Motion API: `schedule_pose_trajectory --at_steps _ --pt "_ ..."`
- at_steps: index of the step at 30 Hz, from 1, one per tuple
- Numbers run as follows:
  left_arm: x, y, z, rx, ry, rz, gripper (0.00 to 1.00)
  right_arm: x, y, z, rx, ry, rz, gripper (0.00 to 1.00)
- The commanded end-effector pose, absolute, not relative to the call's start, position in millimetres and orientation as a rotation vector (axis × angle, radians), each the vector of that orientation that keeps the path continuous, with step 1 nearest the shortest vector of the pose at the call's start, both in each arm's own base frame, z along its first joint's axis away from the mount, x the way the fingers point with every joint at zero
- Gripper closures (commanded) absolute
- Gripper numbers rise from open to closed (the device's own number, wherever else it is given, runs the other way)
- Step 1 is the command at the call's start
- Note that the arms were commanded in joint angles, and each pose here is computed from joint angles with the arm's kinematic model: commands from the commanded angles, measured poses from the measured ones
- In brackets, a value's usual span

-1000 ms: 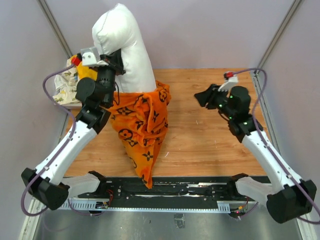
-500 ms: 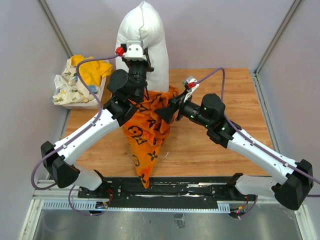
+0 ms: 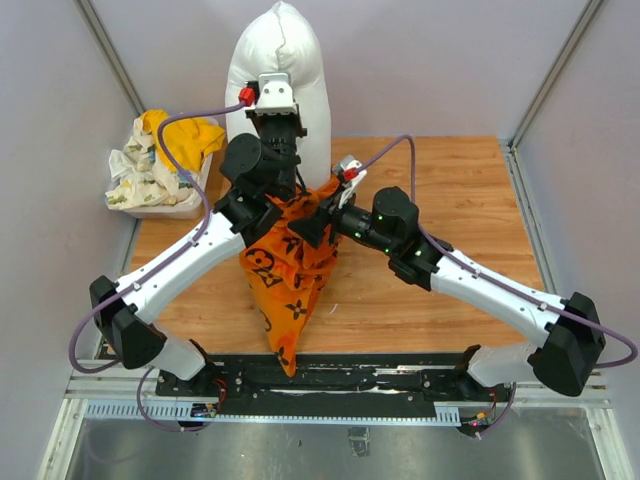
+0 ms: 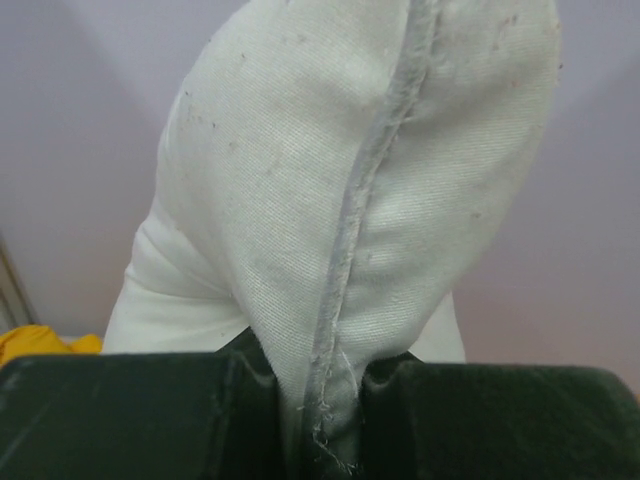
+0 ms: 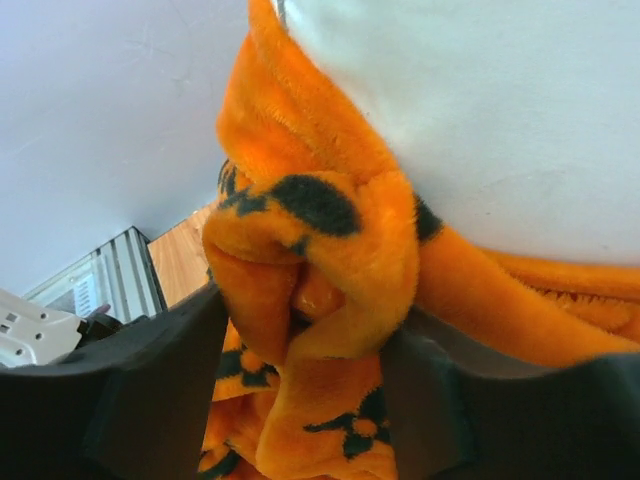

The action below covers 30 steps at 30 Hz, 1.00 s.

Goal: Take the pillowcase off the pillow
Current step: Remove the pillow from the pillowcase.

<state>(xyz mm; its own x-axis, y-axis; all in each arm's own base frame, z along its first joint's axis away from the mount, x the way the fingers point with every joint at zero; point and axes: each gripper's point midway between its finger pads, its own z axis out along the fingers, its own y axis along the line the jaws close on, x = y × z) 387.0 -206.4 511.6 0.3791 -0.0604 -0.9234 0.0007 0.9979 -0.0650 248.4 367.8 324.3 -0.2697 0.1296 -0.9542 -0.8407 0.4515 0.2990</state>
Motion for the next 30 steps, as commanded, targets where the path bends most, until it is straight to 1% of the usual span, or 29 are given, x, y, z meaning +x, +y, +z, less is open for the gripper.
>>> schedule_pose_trajectory --at_steps 1,3,5,6,10,14,20,25,29,30 --pt "381 -195 549 -0.179 1.079 -0.004 1.00 234 397 325 -0.690 1.567 1.098 0.56" --pt "383 -193 547 -0.203 1.086 0.070 1.00 236 402 312 -0.676 1.621 1.086 0.78" --pt "385 -191 548 -0.222 1.094 0.139 1.00 235 405 296 -0.689 1.664 1.078 0.97" --pt "387 -192 548 -0.228 1.103 0.163 1.00 234 406 288 -0.695 1.686 1.072 0.99" --pt "394 -191 559 -0.254 1.120 0.244 1.00 225 404 257 -0.716 1.753 1.046 0.99" --pt "400 -192 572 -0.256 1.124 0.300 1.00 209 397 212 -0.745 1.849 1.030 0.99" --pt "404 -192 591 -0.254 1.117 0.310 1.00 174 385 148 -0.764 1.991 1.087 0.99" --pt "405 -188 594 -0.247 1.128 0.286 1.00 166 375 139 -0.743 1.998 1.090 0.99" --pt "406 -192 593 -0.200 1.139 0.260 1.00 171 370 159 -0.759 1.942 1.047 0.99" --pt "406 -195 592 -0.179 1.135 0.245 1.00 172 368 168 -0.761 1.919 1.039 0.90"
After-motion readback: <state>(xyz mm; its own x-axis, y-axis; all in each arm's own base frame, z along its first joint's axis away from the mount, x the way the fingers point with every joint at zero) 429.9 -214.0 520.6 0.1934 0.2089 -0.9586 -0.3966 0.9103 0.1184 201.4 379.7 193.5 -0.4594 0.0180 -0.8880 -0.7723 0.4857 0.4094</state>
